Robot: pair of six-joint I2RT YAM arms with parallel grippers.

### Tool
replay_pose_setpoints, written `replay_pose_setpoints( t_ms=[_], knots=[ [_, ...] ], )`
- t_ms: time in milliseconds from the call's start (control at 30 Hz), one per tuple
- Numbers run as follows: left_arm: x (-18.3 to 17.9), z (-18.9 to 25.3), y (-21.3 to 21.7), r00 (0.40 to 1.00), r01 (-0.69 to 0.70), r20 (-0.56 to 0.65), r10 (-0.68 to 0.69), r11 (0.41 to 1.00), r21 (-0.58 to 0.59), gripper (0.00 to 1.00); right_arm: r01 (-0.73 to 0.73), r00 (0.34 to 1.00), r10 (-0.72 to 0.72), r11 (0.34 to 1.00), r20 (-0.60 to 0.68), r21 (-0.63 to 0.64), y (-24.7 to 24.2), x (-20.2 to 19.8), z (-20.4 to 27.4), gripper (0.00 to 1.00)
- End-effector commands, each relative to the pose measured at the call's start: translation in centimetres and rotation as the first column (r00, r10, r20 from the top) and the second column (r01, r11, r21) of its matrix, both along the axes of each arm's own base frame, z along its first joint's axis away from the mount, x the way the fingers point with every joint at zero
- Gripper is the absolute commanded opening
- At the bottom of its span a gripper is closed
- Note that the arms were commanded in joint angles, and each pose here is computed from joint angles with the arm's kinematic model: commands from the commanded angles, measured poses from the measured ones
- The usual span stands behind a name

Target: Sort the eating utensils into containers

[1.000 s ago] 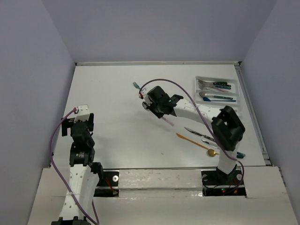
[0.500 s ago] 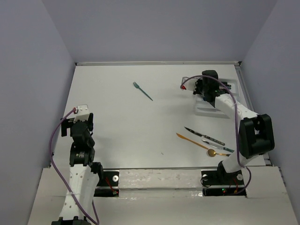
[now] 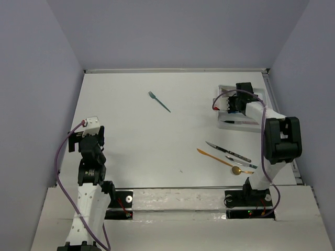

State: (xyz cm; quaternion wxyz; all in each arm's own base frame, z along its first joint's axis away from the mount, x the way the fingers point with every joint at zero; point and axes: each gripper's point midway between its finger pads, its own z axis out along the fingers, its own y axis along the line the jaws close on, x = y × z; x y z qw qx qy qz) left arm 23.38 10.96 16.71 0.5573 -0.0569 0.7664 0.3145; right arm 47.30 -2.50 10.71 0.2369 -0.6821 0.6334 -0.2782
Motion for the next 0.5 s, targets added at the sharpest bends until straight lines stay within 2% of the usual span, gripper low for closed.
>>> replay_pose_setpoints(
  t_ms=[0,200,367,400,467],
  knots=[
    [0.2,0.5,0.3,0.999,-0.021,0.036,0.021,1.0,0.01,0.99,-0.003,1.0,0.005,0.999,0.027,-0.044,-0.8,1.3,1.1,0.0],
    [0.1,0.4,0.4,0.999,-0.025,0.032,0.025,1.0,0.012,0.99,0.03,0.999,-0.03,1.0,-0.032,-0.002,-2.2,0.2,-2.0,0.02],
    [0.2,0.3,0.3,0.999,-0.022,0.027,0.022,1.0,0.012,0.99,0.059,0.99,-0.064,0.997,0.128,0.042,-2.2,2.3,0.8,0.37],
    [0.2,0.4,0.3,0.999,-0.022,0.029,0.022,1.0,0.012,0.99,0.059,0.985,-0.067,0.997,0.159,0.055,-2.1,2.8,1.8,0.51],
    [0.2,0.4,0.3,0.999,-0.022,0.027,0.022,1.0,0.012,0.99,0.042,0.974,-0.061,0.995,0.219,0.091,-1.6,3.5,4.5,0.57]
  ],
)
